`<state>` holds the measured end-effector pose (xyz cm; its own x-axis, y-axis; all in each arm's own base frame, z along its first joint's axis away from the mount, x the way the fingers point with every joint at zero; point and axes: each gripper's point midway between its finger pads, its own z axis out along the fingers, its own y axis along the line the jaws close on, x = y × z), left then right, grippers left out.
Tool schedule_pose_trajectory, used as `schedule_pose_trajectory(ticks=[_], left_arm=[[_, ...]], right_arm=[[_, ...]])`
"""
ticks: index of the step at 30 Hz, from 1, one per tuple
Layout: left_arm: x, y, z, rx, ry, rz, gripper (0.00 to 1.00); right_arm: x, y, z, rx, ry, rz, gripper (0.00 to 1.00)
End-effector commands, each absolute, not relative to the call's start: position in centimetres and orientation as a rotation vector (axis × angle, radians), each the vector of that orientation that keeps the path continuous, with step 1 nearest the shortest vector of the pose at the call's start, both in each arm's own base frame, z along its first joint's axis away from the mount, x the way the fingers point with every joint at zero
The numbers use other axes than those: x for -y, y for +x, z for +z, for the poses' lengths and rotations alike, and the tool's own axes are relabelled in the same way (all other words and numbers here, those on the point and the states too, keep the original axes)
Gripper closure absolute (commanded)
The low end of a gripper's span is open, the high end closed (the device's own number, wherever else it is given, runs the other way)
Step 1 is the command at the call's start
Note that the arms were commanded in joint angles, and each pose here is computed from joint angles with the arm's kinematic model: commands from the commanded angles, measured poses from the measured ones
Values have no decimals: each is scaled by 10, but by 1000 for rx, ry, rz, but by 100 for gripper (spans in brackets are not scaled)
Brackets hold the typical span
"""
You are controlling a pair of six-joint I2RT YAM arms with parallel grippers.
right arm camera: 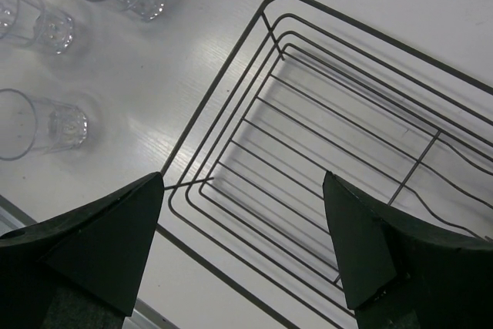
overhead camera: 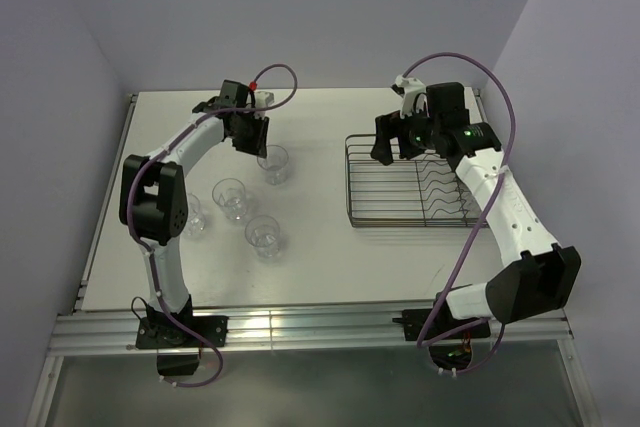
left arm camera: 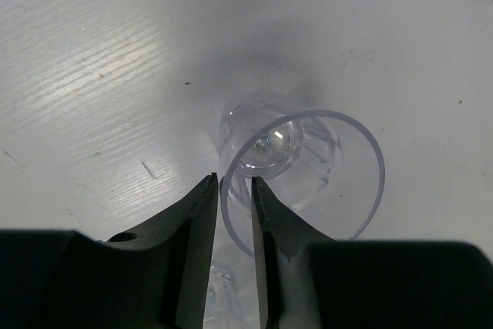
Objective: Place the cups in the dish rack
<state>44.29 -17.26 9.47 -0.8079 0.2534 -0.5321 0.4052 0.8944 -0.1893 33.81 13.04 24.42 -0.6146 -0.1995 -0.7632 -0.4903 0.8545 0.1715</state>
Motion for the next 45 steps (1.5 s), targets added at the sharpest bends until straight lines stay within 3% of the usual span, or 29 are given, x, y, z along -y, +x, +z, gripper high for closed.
schedule_pose_trajectory(ticks=[1, 4, 11, 15, 19, 22, 28, 35, 36, 37, 38, 40, 45], left_arm=[[192, 450, 112, -2483, 456, -520, 69], [199, 446, 117, -2482, 460, -577, 75], [206, 447, 167, -2365, 479, -621, 92], [191, 445, 154, -2444, 514, -498, 99], [188, 433, 143, -2480, 564, -503, 100], [199, 425, 173, -2367, 514, -684, 100], [197, 408, 297, -2009, 477, -984, 100], [215, 344, 360, -1907, 457, -1483, 100], [218, 334, 349, -1972, 312, -1621, 100], [219, 329, 383, -1774, 417, -1611, 100], [219, 322, 392, -1724, 412, -1646, 100], [219, 310, 397, -1716, 294, -1775, 100], [218, 289, 427, -1557, 387, -1795, 100]], right_arm=[[-143, 348, 265, -2154, -522, 510, 8], [-148, 350, 277, -2130, -528, 528, 0], [-159, 353, 299, -2083, -533, 578, 0], [-160, 352, 302, -2072, -529, 584, 0], [-158, 352, 300, -2067, -526, 570, 0], [-157, 351, 294, -2066, -513, 566, 0], [-157, 349, 309, -2018, -498, 571, 0], [-168, 337, 367, -1785, -551, 630, 0], [-170, 334, 376, -1747, -560, 641, 0], [-172, 331, 385, -1708, -573, 653, 0], [-176, 328, 395, -1685, -588, 679, 0], [-180, 326, 403, -1678, -566, 732, 0], [-205, 300, 424, -1653, -589, 997, 0]])
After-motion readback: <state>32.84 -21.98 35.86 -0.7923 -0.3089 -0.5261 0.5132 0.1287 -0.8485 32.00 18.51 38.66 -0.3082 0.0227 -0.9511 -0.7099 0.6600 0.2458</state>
